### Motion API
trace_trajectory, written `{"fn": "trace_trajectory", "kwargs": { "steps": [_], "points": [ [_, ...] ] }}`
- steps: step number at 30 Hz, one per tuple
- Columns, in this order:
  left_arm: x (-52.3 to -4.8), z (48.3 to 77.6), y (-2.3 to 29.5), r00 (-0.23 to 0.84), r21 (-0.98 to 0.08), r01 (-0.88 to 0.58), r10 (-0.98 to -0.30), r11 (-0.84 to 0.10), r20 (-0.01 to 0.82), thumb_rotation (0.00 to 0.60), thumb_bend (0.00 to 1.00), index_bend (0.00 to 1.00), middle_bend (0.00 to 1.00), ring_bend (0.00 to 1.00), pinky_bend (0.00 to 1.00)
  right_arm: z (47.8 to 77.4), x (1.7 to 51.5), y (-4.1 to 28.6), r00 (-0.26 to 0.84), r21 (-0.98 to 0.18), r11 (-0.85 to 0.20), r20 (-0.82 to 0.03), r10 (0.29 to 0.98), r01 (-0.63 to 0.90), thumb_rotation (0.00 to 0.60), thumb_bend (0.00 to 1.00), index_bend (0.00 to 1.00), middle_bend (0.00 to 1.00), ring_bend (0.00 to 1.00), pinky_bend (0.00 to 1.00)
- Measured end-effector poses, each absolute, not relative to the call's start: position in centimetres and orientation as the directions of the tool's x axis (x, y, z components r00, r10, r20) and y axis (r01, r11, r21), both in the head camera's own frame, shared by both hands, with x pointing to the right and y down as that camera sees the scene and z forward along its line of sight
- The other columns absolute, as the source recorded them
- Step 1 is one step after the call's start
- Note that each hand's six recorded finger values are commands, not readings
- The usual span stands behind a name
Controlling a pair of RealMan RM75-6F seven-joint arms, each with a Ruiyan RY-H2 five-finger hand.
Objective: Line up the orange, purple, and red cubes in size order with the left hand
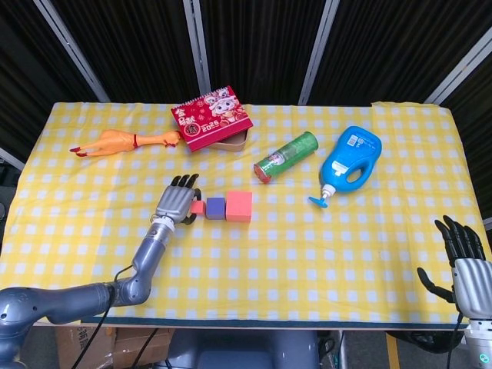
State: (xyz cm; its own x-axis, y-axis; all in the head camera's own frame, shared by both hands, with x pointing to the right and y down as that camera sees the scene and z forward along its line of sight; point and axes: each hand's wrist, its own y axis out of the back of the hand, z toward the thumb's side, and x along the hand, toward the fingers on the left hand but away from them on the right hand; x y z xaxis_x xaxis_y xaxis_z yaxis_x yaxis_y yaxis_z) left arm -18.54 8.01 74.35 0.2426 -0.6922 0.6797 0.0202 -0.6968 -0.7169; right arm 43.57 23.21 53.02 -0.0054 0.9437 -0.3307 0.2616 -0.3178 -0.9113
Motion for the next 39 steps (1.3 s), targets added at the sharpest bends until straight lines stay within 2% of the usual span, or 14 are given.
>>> {"fn": "trace_trajectory", "kwargs": {
  "steps": [6,12,21,28,35,39],
  "points": [
    [-18.2,74.5,8.0,0.241,-0.716,0.012,-0.693,-0.698,0.679,0.6,0.39,0.4,0.0,0.0,0.01,53.0,43.6,23.2,-0.005,-0.911,-0.318,-0.331,0.944,0.262,0.6,0.37,0.0,0.0,0.0,0.04],
    [-18.0,74.5,8.0,0.242,-0.713,0.017,-0.689,-0.701,0.684,0.6,0.32,0.36,0.0,0.0,0.01,53.0,43.6,23.2,-0.005,-0.911,-0.319,-0.331,0.944,0.261,0.6,0.37,0.0,0.0,0.0,0.04],
    [-18.5,74.4,8.2,0.236,-0.709,0.02,-0.686,-0.704,0.688,0.6,0.29,0.32,0.0,0.0,0.01,53.0,43.6,23.2,-0.005,-0.913,-0.317,-0.329,0.944,0.259,0.6,0.37,0.0,0.0,0.0,0.04],
    [-20.2,73.1,8.5,0.223,-0.711,-0.009,-0.695,-0.703,0.684,0.6,0.29,0.3,0.0,0.0,0.01,52.9,43.5,23.3,-0.004,-0.914,-0.313,-0.325,0.946,0.258,0.6,0.37,0.0,0.0,0.0,0.04],
    [-22.8,72.2,9.5,0.203,-0.699,0.022,-0.682,-0.715,0.703,0.6,0.39,0.29,0.0,0.0,0.01,53.0,43.5,23.2,-0.005,-0.913,-0.314,-0.327,0.945,0.261,0.6,0.37,0.0,0.0,0.0,0.04],
    [-23.0,72.3,10.0,0.199,-0.688,0.034,-0.67,-0.725,0.715,0.6,0.4,0.29,0.0,0.0,0.01,52.9,43.4,23.3,-0.003,-0.914,-0.312,-0.324,0.946,0.257,0.6,0.37,0.0,0.0,0.0,0.04]
  ]
}}
